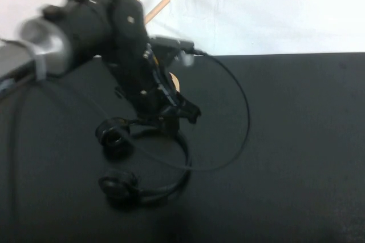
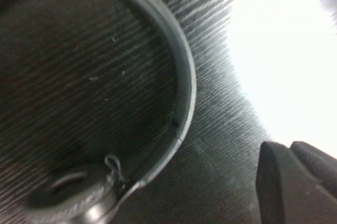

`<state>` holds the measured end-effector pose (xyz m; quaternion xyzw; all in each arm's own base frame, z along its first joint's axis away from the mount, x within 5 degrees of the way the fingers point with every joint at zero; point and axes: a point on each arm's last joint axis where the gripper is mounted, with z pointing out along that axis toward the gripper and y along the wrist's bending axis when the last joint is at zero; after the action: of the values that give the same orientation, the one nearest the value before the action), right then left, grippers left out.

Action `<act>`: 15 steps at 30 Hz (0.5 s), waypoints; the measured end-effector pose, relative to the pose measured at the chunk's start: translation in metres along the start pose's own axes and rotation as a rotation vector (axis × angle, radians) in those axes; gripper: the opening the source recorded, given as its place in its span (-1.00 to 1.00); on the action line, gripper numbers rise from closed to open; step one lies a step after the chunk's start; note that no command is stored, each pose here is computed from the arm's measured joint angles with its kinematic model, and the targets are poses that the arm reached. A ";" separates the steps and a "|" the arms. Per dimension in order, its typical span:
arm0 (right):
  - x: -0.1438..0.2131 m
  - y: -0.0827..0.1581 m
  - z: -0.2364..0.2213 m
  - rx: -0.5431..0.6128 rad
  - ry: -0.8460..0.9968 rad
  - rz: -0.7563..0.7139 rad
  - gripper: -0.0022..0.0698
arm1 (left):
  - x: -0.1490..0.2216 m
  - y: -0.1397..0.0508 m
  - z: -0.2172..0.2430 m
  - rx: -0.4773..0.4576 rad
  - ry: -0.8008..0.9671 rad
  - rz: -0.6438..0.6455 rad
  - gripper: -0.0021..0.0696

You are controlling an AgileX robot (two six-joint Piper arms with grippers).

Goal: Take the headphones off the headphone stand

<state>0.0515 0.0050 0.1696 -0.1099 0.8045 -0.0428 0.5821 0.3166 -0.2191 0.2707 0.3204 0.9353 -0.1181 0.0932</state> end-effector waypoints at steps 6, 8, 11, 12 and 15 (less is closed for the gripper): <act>0.000 -0.001 0.000 0.007 0.003 -0.018 -0.96 | 0.052 -0.021 -0.069 -0.048 -0.205 0.042 -0.94; 0.000 -0.001 0.000 0.008 0.003 -0.019 -0.96 | 0.072 -0.024 -0.084 -0.060 -0.279 0.042 -0.94; 0.000 -0.001 0.000 0.008 0.003 -0.019 -0.96 | 0.108 -0.027 -0.098 -0.079 -0.374 0.041 -0.94; 0.000 -0.001 0.000 0.008 0.003 -0.019 -0.96 | 0.120 -0.028 -0.102 -0.084 -0.411 0.042 -0.94; 0.000 -0.001 0.000 0.008 0.003 -0.019 -0.96 | 0.155 -0.030 -0.115 -0.103 -0.533 0.048 -0.95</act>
<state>0.0515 0.0042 0.1695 -0.1154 0.8040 -0.0517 0.5810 0.1657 -0.1205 0.3465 0.2949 0.8746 -0.1485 0.3551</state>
